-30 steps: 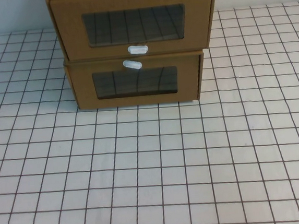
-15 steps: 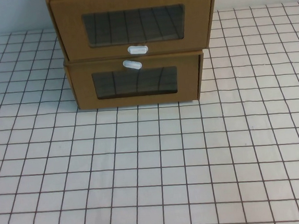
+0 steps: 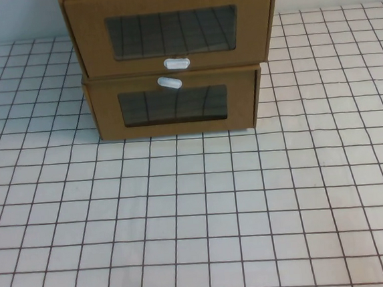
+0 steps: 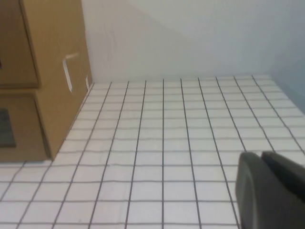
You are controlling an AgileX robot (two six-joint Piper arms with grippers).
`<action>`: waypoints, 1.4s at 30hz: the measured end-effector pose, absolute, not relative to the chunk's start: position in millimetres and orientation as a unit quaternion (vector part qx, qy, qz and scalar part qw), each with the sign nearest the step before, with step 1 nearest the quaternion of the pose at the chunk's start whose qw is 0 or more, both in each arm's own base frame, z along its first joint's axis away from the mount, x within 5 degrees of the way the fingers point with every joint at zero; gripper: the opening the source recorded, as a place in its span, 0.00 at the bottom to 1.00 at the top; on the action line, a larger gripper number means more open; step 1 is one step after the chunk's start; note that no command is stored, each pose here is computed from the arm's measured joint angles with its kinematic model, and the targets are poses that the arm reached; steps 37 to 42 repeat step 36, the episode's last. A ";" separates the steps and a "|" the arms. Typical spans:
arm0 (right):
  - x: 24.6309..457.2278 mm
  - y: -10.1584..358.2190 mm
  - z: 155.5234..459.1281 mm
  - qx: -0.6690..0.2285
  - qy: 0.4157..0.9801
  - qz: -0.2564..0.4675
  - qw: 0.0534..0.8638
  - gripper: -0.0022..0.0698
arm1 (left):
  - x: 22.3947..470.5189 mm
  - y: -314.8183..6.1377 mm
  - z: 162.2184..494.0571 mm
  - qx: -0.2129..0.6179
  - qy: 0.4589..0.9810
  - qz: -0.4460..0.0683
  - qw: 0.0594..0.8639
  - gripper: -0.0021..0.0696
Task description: Close the shoe box
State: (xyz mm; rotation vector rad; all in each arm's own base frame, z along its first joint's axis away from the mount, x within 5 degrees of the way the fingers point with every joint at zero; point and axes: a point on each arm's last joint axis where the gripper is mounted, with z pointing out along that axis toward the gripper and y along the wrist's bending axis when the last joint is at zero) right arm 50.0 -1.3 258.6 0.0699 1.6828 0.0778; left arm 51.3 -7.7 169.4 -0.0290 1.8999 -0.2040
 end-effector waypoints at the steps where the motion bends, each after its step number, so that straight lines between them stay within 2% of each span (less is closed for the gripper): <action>1: 51.7 -0.9 244.0 0.030 0.747 0.035 0.663 0.01 | 51.3 -7.7 169.4 -0.012 0.812 -0.087 0.577 0.02; 5: 55.3 0.2 193.5 0.025 0.754 0.036 0.655 0.01 | 51.3 -7.7 169.4 -0.012 0.812 -0.087 0.577 0.02; 9: 52.7 -1.2 171.6 0.033 0.805 0.028 0.592 0.01 | 51.3 -7.8 169.5 -0.012 0.811 -0.088 0.578 0.02; 42: 51.8 -1.2 168.4 0.037 0.815 0.030 0.578 0.01 | 51.3 -7.9 169.5 -0.011 0.811 -0.088 0.578 0.02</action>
